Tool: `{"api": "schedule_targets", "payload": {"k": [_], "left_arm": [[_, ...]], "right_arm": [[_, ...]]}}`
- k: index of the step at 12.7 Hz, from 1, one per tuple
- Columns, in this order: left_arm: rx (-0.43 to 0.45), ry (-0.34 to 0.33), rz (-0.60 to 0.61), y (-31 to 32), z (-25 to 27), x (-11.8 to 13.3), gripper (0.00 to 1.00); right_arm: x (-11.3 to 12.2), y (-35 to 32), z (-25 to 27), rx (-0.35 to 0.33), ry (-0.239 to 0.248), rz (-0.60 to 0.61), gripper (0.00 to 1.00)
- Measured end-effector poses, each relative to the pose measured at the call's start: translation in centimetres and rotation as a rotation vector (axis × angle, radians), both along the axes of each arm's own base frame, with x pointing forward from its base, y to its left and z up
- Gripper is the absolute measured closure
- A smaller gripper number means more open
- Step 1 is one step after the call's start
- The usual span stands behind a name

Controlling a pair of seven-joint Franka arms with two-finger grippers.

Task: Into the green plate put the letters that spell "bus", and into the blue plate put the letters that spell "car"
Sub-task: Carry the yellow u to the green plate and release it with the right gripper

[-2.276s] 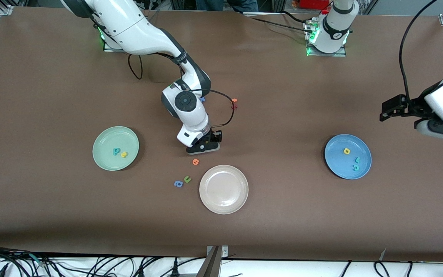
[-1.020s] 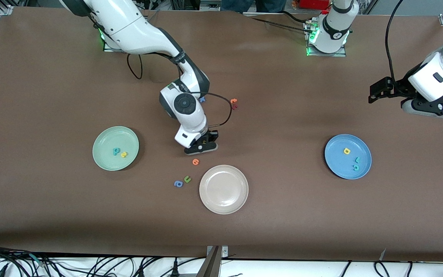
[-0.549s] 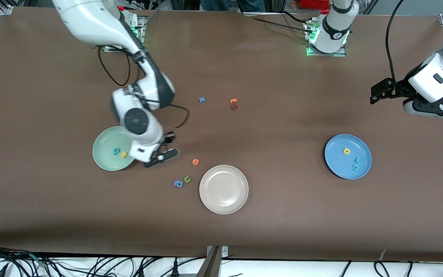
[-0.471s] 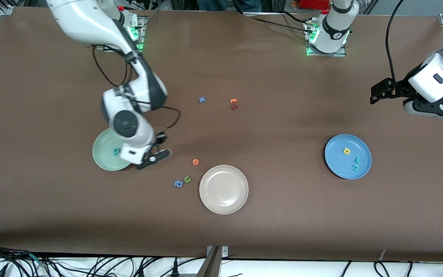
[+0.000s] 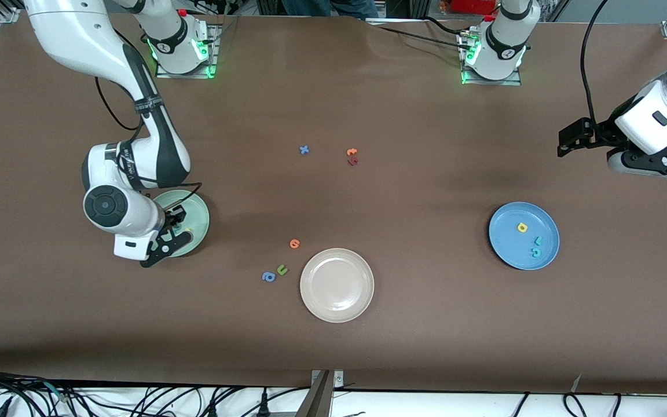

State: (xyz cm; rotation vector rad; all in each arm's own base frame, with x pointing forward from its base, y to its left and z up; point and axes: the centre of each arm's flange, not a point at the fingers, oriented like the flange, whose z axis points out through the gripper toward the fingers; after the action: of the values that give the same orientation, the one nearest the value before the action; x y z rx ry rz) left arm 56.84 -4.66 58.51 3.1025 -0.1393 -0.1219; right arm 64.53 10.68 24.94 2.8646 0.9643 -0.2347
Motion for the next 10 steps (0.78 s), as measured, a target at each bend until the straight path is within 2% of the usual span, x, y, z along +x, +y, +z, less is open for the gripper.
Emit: {"api": "schedule_targets", "payload": {"k": [4,6,8,9,10], "left_arm": [[0.0,0.0,0.002,0.0,0.0,0.0,0.0],[0.0,0.0,0.002,0.0,0.0,0.0,0.0],[0.0,0.0,0.002,0.0,0.0,0.0,0.0],[0.0,0.0,0.002,0.0,0.0,0.0,0.0],[0.0,0.0,0.002,0.0,0.0,0.0,0.0]], "right_arm": [[-2.3,-1.0,-4.3,0.011,-0.039,0.016,0.7],[-2.8,-1.0,-5.0,0.014,-0.039,0.016,0.7],[-2.8,-0.9,-4.8,0.019,-0.043,0.011,0.66],[-2.8,-0.9,-4.6,0.021,-0.046,0.011,0.61],[-2.7,-0.9,-4.3,0.022,-0.05,0.011,0.51]]}}
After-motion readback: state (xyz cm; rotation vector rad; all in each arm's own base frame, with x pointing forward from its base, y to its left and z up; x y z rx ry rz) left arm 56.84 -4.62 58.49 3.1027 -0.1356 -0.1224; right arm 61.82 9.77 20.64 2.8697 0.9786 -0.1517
